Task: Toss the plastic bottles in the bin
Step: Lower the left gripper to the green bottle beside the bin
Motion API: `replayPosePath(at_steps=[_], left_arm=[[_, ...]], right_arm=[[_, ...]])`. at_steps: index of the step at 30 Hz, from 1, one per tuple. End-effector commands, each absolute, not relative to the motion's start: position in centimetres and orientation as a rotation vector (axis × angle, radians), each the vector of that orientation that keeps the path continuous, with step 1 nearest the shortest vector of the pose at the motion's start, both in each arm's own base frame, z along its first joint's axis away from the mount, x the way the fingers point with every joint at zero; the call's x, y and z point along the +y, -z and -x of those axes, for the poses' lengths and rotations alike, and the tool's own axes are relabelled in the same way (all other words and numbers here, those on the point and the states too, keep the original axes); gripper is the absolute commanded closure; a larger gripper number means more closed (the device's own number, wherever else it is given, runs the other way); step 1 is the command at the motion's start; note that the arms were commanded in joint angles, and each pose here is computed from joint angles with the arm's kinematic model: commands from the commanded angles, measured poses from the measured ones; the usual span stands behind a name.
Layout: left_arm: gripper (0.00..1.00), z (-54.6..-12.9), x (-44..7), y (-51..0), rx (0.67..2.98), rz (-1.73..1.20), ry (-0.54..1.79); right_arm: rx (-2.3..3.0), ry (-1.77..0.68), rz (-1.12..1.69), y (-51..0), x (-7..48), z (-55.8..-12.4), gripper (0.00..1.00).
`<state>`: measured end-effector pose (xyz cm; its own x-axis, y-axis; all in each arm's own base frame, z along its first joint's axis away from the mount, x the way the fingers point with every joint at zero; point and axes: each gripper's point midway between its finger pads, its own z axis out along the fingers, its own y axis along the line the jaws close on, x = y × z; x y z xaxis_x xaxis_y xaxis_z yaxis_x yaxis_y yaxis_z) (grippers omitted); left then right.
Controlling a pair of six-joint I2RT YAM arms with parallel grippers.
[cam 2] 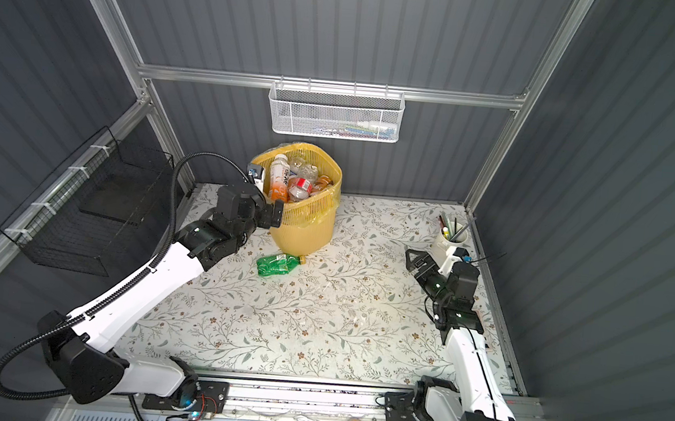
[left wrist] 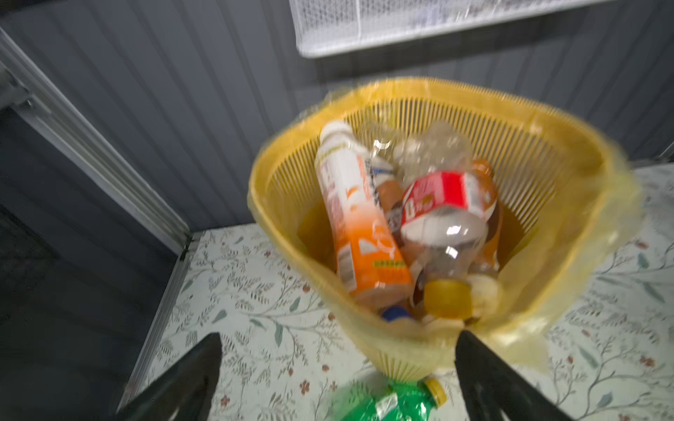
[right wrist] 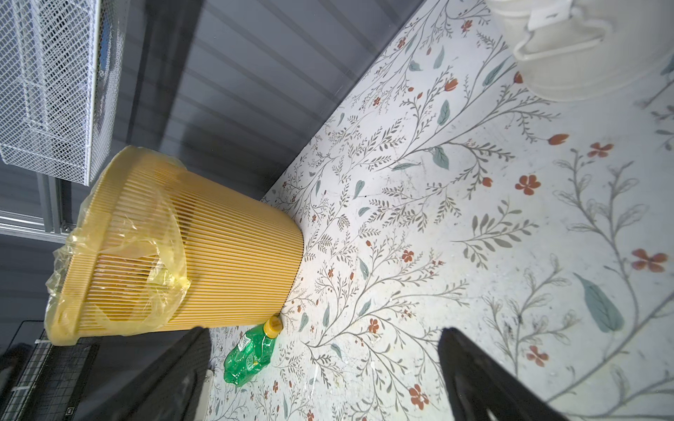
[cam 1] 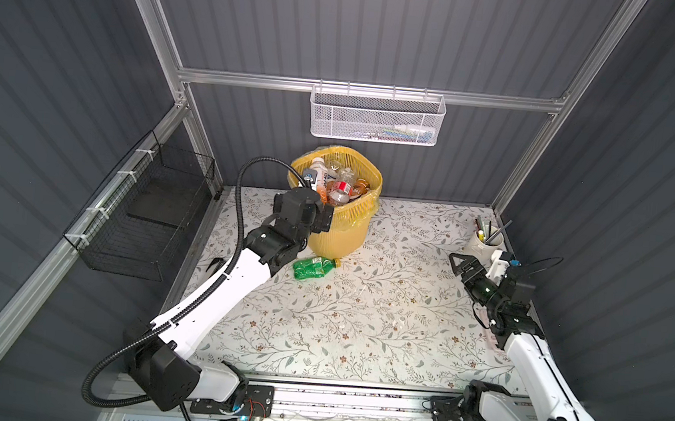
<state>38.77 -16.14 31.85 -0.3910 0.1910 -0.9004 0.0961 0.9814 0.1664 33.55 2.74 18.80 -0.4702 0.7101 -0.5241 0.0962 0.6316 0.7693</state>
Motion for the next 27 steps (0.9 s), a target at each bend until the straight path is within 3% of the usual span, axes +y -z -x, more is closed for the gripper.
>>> replayPosePath(at_steps=[1, 12, 27], left_arm=[[0.01, -37.3, -14.2, -27.9, 2.067, -0.181, -0.165], [0.00, -34.8, -13.9, -16.5, 2.260, -0.411, -0.245], [0.01, -36.9, -16.7, -10.8, 2.310, -0.688, -0.325]], right_arm=[[1.940, -0.862, -0.645, -18.5, 2.6, -33.7, 0.01], [1.960, -0.811, -0.696, -17.2, 1.9, -33.4, 0.01], [1.985, -0.780, -0.748, -15.7, 1.4, -33.1, 0.01]])
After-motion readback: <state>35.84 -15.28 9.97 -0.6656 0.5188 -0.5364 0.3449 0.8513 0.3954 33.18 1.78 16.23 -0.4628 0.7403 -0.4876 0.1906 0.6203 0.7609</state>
